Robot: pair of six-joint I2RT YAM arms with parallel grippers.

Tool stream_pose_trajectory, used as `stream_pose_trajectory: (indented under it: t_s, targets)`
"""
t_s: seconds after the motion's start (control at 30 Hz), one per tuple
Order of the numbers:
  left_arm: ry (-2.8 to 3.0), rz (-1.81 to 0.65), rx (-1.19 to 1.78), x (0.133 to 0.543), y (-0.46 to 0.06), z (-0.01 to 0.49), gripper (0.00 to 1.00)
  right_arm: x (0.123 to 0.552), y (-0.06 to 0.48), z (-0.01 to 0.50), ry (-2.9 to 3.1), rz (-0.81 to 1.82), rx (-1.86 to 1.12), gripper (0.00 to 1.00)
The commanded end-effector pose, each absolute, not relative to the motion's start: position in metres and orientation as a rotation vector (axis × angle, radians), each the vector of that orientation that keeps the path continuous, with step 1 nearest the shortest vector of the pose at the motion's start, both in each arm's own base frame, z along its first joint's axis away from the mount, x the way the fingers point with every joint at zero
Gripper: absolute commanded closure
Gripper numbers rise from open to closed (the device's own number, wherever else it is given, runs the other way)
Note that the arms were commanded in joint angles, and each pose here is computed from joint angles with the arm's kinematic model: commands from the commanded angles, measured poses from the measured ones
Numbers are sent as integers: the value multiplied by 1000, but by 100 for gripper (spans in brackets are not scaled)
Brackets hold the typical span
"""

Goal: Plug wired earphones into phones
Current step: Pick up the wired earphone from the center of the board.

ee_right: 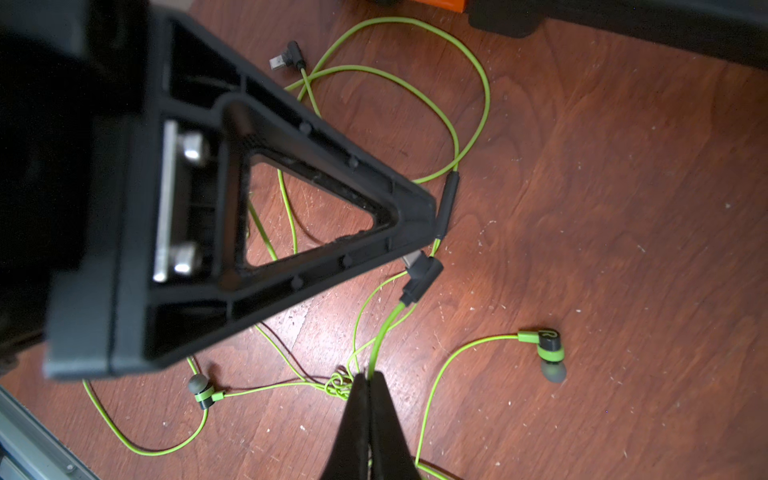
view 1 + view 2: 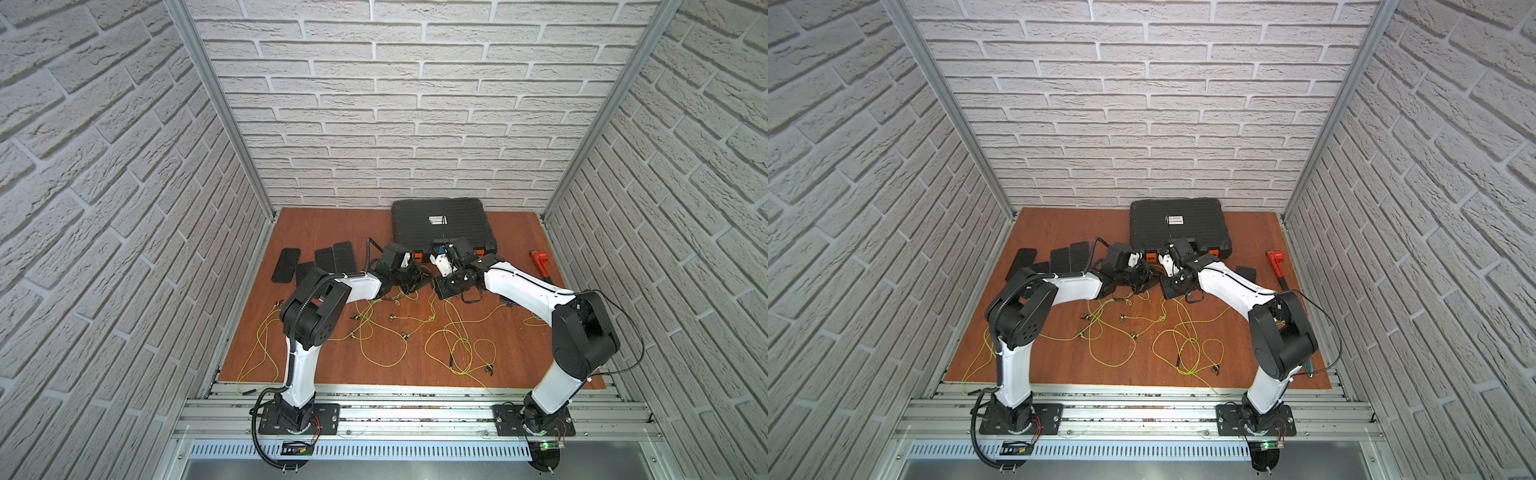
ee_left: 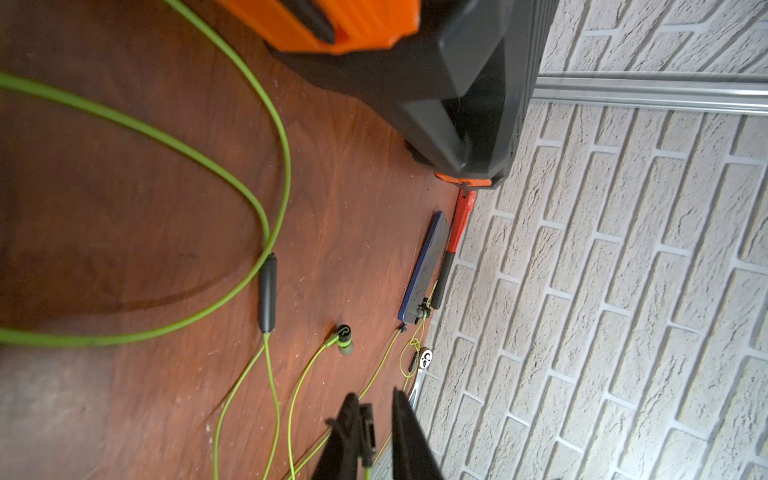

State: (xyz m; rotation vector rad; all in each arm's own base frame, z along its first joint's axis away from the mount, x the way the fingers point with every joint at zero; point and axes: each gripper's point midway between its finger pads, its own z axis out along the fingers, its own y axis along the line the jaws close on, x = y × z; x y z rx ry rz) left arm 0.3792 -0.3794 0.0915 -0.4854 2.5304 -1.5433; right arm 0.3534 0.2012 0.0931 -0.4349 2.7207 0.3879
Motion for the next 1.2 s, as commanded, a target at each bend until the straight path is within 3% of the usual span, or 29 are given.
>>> stream_pose_trajectory:
  t_s: [0.0,0.33,0.37,0.47,0.53,0.83,1.07,1.13,1.17]
  targets:
    - [2478,-1596,-428,377,-383,112,88,362,208,100,2677,391,-440,95]
    - [2473,-1605,-416,376,-384,111,96,364,209,103,2666,398,-436,95]
    - [2474,-1606,-415,376,-384,111,95,364,209,104,2665,399,-436,95]
    - [2475,-1608,-413,375,-384,110,79,364,210,104,2665,401,-437,95]
    - [2470,-1615,-414,375,-384,110,77,364,209,104,2665,396,-438,95]
    - [2463,-1616,-418,375,-383,111,92,365,207,105,2664,385,-436,95]
    - [2466,-1613,-403,374,-384,108,97,366,208,109,2651,398,-430,94]
    - [2461,-1612,-401,376,-382,109,100,366,205,114,2648,416,-416,89]
    - [2455,-1613,-394,378,-381,109,100,365,203,118,2649,452,-402,81]
